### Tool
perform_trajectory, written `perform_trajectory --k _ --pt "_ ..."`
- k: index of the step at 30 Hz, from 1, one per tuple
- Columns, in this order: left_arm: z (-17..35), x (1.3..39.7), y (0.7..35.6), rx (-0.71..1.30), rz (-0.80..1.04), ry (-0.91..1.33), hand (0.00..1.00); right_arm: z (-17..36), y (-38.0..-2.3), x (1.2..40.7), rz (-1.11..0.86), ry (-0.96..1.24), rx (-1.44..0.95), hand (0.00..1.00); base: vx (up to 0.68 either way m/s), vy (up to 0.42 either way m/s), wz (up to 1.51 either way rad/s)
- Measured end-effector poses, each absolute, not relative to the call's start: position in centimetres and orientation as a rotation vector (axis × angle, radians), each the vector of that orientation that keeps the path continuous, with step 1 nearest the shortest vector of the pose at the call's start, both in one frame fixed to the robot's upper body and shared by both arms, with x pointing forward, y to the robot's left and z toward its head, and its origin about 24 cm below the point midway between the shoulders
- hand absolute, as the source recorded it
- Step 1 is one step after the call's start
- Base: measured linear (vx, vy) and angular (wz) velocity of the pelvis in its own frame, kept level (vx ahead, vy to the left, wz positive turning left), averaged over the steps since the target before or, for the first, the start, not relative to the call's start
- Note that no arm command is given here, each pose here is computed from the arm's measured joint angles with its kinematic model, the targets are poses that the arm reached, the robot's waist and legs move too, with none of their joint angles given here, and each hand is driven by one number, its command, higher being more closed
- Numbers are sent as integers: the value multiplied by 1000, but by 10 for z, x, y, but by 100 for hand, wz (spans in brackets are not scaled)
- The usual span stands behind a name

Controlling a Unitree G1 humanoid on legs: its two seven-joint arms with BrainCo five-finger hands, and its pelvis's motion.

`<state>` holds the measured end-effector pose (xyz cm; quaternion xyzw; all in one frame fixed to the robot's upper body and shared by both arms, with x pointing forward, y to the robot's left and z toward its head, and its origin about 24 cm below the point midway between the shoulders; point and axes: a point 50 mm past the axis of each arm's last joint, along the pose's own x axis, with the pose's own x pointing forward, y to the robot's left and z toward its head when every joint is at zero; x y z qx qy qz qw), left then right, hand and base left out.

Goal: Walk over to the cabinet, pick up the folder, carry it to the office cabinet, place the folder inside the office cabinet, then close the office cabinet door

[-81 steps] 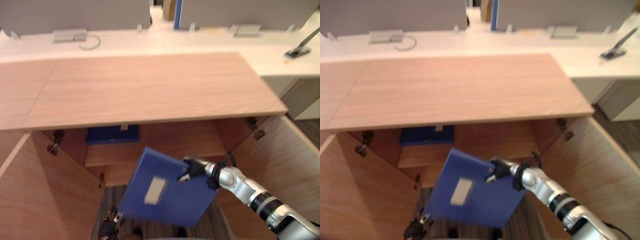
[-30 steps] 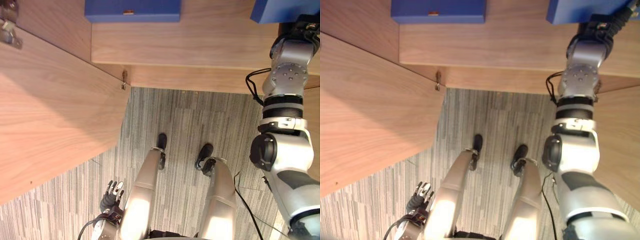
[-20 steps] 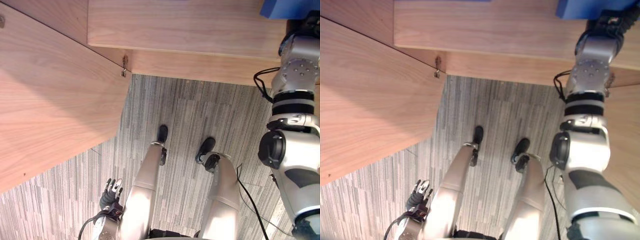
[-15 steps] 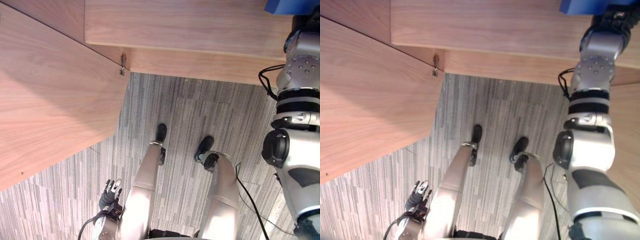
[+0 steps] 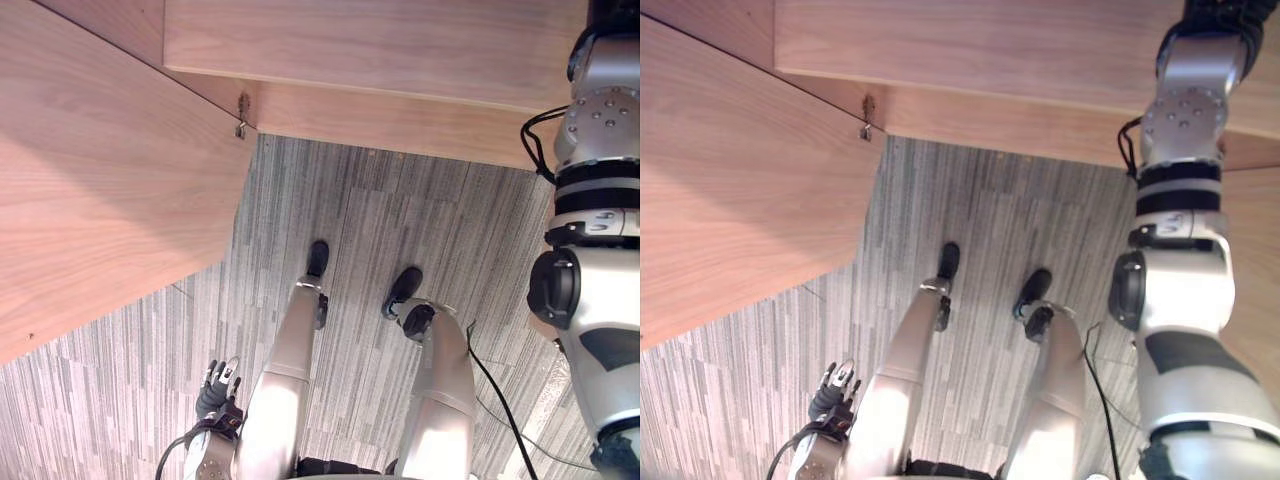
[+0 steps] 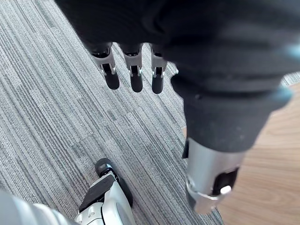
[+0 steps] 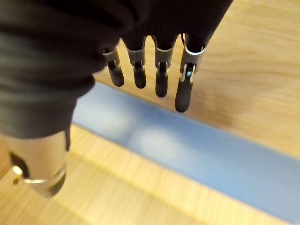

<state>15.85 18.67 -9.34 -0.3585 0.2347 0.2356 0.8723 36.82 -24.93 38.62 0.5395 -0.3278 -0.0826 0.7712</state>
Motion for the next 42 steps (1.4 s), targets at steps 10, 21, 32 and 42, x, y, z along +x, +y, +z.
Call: perform_trajectory --k 10,21,32,42 --pt "-97 160 188 -738 496 511 0 390 -234 374 -189 -680 954 0 -7 -10 -4" --pt "-97 161 192 -730 486 503 0 333 -205 412 -238 -347 127 0 -2 -15 -4" --pt "-97 161 191 -726 461 493 0 327 -260 402 -401 -300 -219 0 0 0 0" --pt "-97 161 193 -727 478 478 0 331 -299 382 -523 -320 -443 0 12 -21 -4"
